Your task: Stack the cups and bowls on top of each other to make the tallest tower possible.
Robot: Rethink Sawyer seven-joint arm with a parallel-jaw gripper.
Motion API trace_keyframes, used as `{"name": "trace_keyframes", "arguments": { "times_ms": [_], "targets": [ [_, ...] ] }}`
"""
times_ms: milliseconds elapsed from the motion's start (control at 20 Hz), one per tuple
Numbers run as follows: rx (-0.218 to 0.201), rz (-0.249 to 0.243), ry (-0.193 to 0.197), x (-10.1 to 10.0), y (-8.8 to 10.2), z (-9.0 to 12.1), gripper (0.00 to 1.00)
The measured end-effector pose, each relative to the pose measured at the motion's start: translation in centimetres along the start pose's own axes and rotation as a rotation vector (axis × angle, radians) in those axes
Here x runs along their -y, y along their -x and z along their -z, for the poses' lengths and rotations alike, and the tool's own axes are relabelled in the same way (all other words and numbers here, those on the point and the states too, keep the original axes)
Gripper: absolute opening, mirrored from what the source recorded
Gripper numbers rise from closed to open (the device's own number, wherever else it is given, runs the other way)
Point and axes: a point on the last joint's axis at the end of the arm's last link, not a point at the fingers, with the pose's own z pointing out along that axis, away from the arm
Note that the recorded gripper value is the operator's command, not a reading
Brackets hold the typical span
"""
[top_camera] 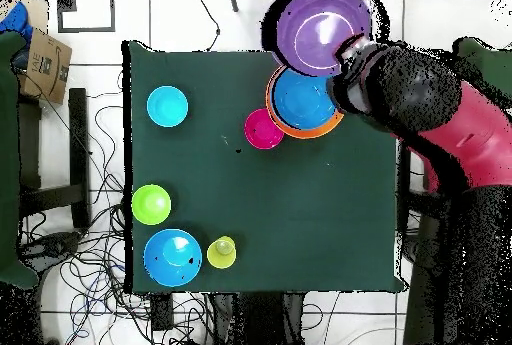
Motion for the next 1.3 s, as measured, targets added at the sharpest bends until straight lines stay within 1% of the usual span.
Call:
{"name": "trace_keyframes", "arguments": {
  "times_ms": [100, 300, 450, 750, 950, 1300],
  "targets": [
    [0.021, 0.02, -0.004, 0.5, -0.3, -0.7, 0.0],
    [0.028, 0.054, -0.01, 1.1, -1.2, -1.7, 0.0],
    [0.016, 0.09, -0.019, 1.5, -2.4, -2.6, 0.0],
    [-0.005, 0.131, -0.021, 1.4, -3.8, -3.4, 0.0],
    [-0.016, 0.137, -0.014, 1.3, -4.3, -3.5, 0.0],
    [-0.017, 0.149, 0.007, 0.3, -4.7, -2.6, 0.0]
  ]
}}
